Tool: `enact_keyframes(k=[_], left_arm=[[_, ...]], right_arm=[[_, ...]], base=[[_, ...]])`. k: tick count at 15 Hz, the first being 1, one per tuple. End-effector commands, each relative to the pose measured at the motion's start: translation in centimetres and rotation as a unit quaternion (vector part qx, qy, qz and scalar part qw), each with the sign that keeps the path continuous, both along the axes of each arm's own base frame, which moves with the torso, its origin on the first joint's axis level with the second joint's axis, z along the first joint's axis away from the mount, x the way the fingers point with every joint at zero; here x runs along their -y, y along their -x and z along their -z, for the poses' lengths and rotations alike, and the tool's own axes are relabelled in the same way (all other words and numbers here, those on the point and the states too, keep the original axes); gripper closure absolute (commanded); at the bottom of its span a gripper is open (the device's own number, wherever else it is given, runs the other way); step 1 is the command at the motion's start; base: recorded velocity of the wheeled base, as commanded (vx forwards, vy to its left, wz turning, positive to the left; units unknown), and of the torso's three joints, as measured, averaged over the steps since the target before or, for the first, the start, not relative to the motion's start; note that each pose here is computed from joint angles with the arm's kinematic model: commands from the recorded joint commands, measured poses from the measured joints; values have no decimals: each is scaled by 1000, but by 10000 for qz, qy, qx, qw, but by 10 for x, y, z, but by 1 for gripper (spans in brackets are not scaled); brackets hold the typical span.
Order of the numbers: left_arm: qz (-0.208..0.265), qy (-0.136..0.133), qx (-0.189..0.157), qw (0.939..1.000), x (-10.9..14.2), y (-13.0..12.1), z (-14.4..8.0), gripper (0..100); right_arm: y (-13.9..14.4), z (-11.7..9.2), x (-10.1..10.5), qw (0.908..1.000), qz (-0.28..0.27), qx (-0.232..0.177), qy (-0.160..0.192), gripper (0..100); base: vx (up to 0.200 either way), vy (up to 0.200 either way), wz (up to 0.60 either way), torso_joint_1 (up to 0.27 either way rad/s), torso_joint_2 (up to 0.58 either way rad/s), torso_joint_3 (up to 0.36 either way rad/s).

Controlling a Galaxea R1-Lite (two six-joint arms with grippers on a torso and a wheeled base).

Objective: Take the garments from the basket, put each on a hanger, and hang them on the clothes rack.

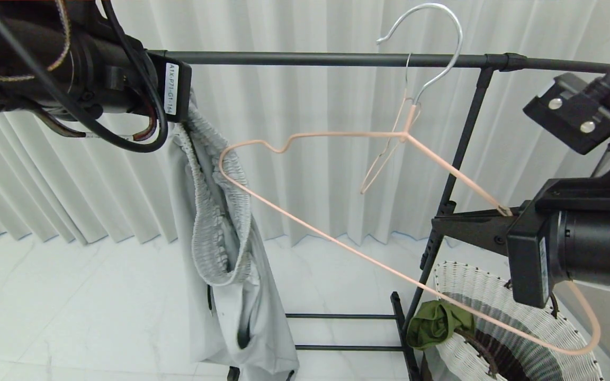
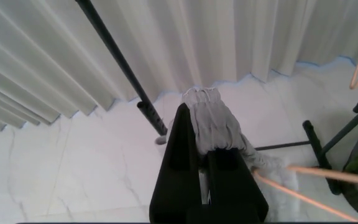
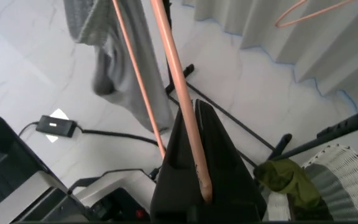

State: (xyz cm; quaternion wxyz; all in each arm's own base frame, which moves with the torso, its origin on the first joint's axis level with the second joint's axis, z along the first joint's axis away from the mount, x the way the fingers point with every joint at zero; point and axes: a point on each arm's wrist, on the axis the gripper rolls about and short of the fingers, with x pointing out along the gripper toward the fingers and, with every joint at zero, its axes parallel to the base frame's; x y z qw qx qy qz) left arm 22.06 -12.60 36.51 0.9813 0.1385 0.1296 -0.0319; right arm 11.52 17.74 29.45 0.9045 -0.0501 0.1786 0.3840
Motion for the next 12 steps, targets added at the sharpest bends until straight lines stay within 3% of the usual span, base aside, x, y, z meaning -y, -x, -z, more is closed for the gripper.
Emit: enact_keyframes(k=[1,8,12], left_arm=[[32,-3,-12,10000,0,3,1,100],[443,-30,-73,9990,16,15,5,100],[423,-19,-39,9991,15,15,3,100]], right_arm=[[-2,-3,-1,10000,14,30,-61,100],[-8,-6,-15,9992,-95,213,-327,100],[4,2,-13,9987,-461,94,-216,100]], base=[[0,0,0,0,0,0],[0,0,0,0,0,0],[0,0,0,0,0,0]])
